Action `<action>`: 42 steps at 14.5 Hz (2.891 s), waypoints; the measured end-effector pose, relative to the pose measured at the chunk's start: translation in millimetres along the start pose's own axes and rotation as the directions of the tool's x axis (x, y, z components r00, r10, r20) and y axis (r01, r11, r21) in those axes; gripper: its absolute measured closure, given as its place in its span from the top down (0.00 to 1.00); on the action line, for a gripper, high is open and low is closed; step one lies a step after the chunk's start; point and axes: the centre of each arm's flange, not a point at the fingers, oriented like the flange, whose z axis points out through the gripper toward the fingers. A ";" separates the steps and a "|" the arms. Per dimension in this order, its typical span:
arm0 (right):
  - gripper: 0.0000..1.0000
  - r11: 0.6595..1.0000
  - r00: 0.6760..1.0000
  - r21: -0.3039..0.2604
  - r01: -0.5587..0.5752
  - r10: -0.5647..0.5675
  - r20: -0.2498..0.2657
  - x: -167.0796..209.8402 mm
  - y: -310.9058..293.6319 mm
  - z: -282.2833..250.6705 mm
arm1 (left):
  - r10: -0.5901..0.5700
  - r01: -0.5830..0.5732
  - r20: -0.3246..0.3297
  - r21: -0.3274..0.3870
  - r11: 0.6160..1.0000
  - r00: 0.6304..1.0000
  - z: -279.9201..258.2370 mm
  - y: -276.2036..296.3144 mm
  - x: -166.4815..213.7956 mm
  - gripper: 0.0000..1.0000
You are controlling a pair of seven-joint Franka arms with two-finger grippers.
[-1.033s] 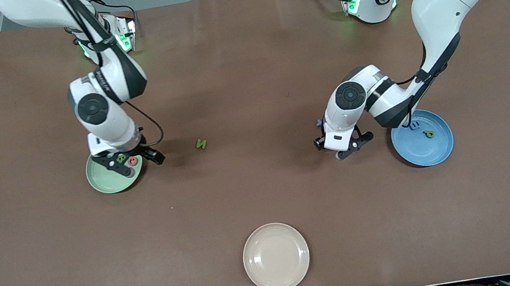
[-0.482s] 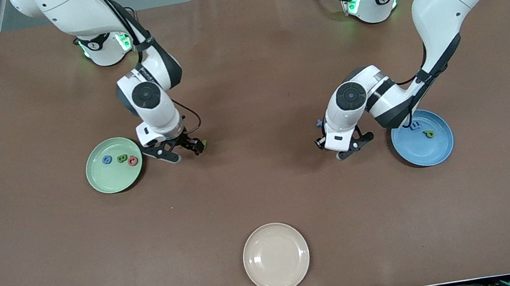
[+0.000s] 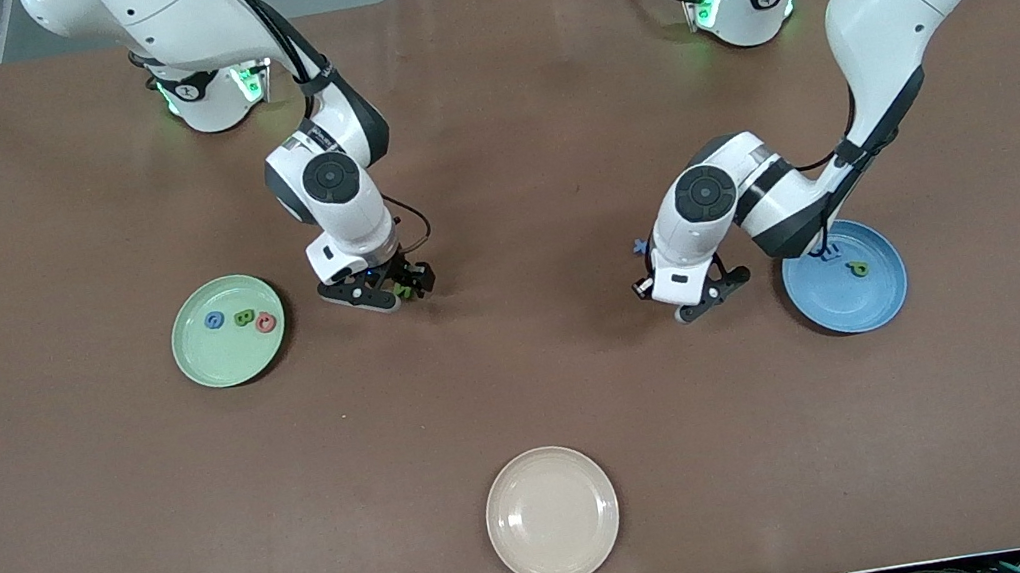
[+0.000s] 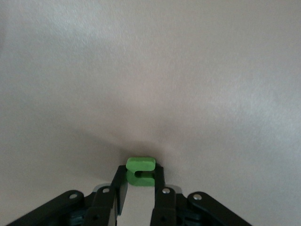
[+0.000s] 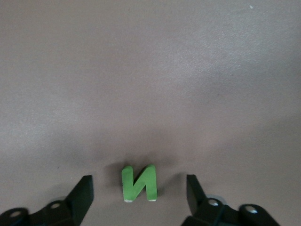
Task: Sort upper and lower case letters into plates
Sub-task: 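Drop the u on the blue plate while the right gripper drops N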
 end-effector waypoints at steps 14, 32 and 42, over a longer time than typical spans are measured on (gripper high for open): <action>0.33 1.000 1.000 -0.009 0.003 -0.003 0.005 -0.8 1.0 7.3 | 0.276 -0.277 0.018 0.091 0.957 0.961 -50.6 -173.8 121.7 0.27; 0.33 0.963 0.963 -0.055 0.265 -0.262 0.057 203.9 255.4 -62.0 | 0.388 -0.385 -0.029 0.090 0.919 0.921 -16.6 -200.5 132.6 0.66; 0.57 0.958 0.957 -0.058 0.279 -0.273 0.095 190.8 260.2 -16.0 | 0.609 -0.605 -0.031 0.079 0.792 0.793 -66.2 -41.1 -9.6 1.00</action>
